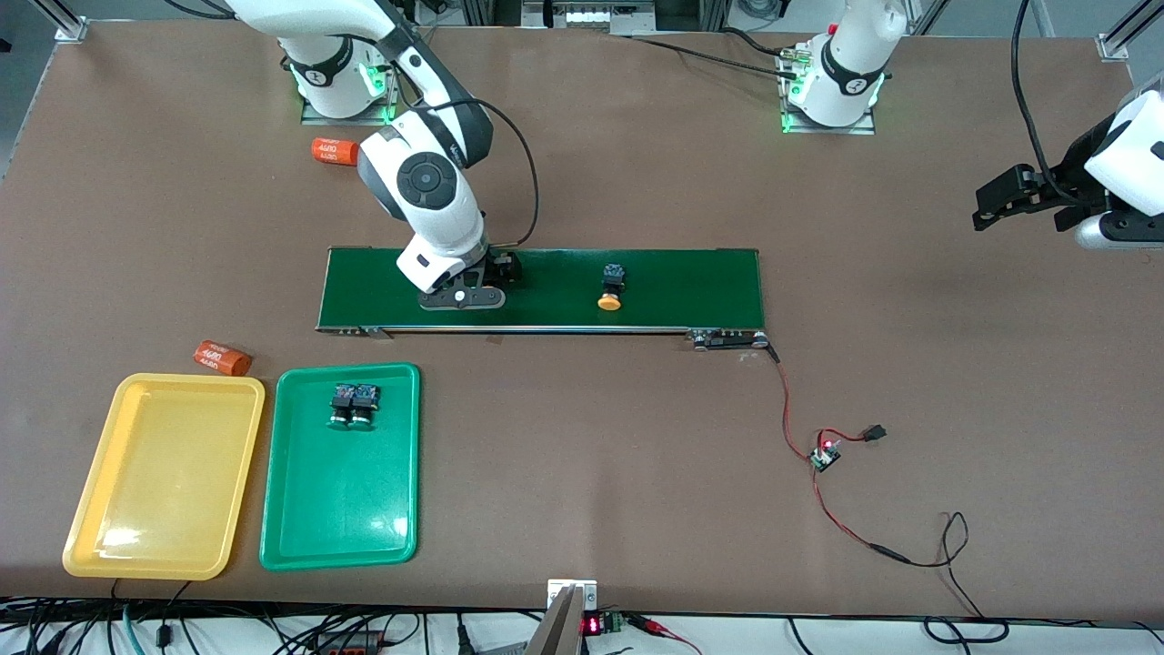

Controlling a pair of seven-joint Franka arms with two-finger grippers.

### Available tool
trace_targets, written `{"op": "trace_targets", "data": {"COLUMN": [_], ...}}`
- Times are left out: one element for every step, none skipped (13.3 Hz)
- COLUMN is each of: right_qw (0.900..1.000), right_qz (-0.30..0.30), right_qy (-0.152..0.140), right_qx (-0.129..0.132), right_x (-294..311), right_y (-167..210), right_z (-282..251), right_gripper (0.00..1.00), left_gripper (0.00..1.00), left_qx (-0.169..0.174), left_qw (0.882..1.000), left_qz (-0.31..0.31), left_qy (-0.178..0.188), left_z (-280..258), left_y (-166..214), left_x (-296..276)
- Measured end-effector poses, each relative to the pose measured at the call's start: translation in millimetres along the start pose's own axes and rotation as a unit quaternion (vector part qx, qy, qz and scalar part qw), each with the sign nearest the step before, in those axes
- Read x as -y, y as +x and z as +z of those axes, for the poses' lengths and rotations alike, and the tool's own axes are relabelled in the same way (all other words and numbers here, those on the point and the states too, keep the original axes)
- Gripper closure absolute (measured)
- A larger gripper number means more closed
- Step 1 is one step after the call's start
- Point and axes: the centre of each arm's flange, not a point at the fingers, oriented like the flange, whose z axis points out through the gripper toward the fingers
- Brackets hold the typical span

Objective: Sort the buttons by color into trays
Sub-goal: 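Grasp a yellow button on the belt with the right gripper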

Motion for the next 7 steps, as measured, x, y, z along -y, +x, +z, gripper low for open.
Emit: {"op": "trace_targets", "data": {"right_qw": [1.000, 1.000, 1.000, 1.000, 1.000, 1.000, 1.000], "right_qz": [0.000, -0.001, -0.002, -0.002, -0.002, -0.001, 0.000], "right_qy": [0.001, 0.001, 0.001, 0.001, 0.001, 0.001, 0.000], "right_qx": [0.002, 0.004, 0.005, 0.005, 0.005, 0.005, 0.005], "right_x": [0.7, 0.8, 0.8, 0.6, 0.3, -0.7, -2.3], "right_y": [-0.2, -0.2, -0.2, -0.1, 0.2, 0.8, 1.8], "right_z": [6.2, 10.7, 12.7, 12.9, 12.8, 12.9, 12.9], "right_gripper": [0.00, 0.01, 0.03, 0.17, 0.31, 0.39, 0.52], "left_gripper": [0.00, 0.00, 0.00, 0.00, 0.00, 0.00, 0.00], "left_qx": [0.000, 0.000, 0.000, 0.000, 0.000, 0.000, 0.000], "left_qw": [1.000, 1.000, 1.000, 1.000, 1.000, 1.000, 1.000], "left_qz": [0.000, 0.000, 0.000, 0.000, 0.000, 0.000, 0.000], "left_qy": [0.000, 0.000, 0.000, 0.000, 0.000, 0.000, 0.000], "left_z": [0.0, 0.0, 0.0, 0.0, 0.0, 0.0, 0.0], "left_y": [0.0, 0.0, 0.0, 0.0, 0.0, 0.0, 0.0], "left_x": [0.0, 0.0, 0.0, 0.0, 0.0, 0.0, 0.0]}}
